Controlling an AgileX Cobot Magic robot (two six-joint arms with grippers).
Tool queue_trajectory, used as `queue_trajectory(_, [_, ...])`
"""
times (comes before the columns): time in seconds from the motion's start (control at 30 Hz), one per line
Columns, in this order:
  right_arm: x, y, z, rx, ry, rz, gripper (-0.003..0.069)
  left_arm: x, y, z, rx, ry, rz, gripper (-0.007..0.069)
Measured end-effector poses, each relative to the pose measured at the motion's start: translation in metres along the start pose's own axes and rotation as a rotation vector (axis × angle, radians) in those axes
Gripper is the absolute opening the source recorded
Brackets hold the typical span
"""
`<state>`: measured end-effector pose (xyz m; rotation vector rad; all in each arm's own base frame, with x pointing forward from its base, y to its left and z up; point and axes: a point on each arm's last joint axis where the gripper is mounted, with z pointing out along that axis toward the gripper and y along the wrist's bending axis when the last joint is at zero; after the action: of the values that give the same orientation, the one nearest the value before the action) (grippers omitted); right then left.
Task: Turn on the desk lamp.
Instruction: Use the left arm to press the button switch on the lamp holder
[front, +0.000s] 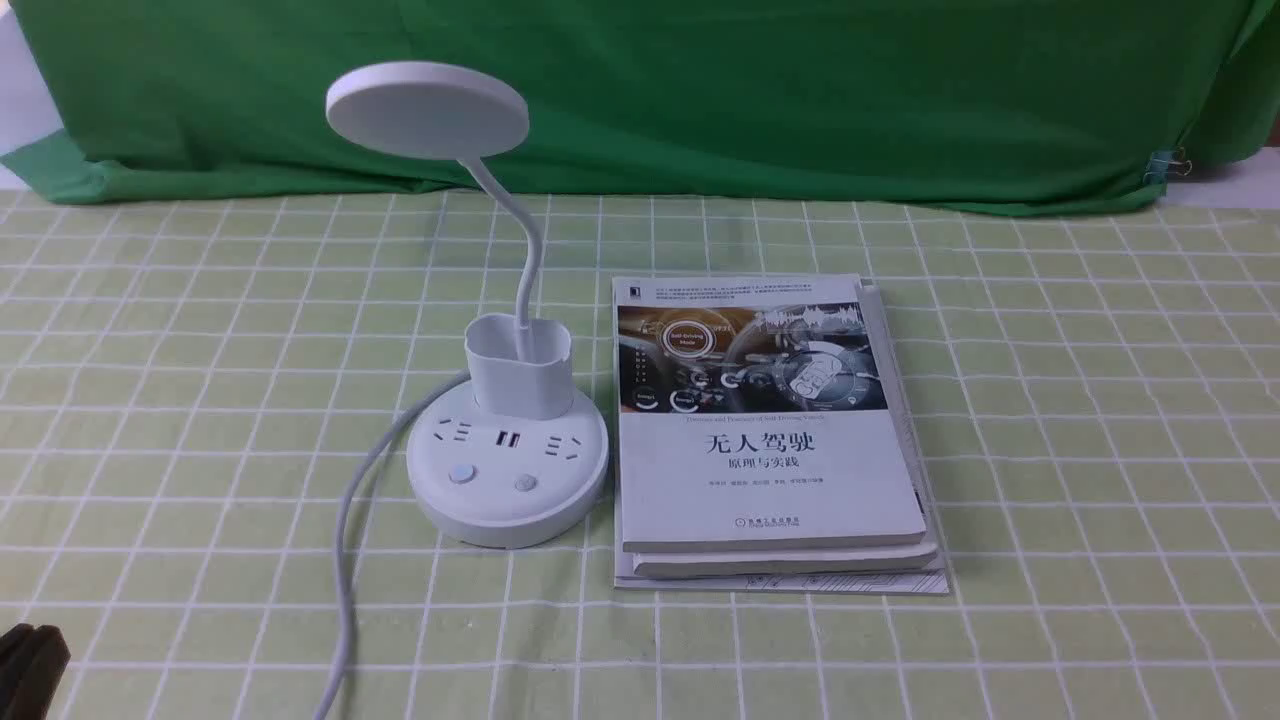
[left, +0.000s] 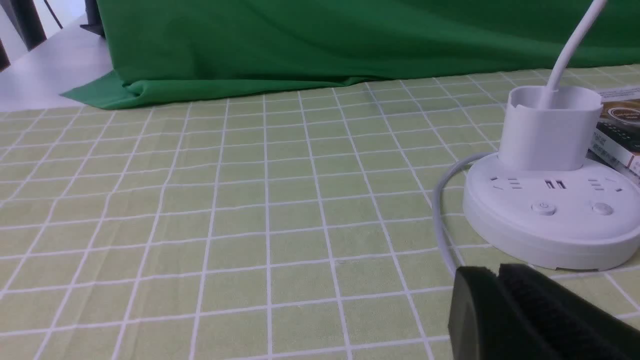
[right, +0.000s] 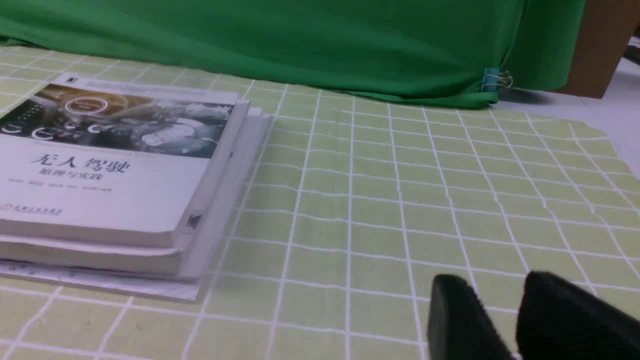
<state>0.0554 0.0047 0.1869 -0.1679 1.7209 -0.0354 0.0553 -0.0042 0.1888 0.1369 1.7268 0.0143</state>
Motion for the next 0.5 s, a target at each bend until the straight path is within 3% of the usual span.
queue_trajectory(0.5, [0.0, 0.0, 0.0, 0.0, 0.0, 0.0, 0.0242, -0.0004, 0.0001, 0.0, -0.001, -0.004, 0.001, 0.0019])
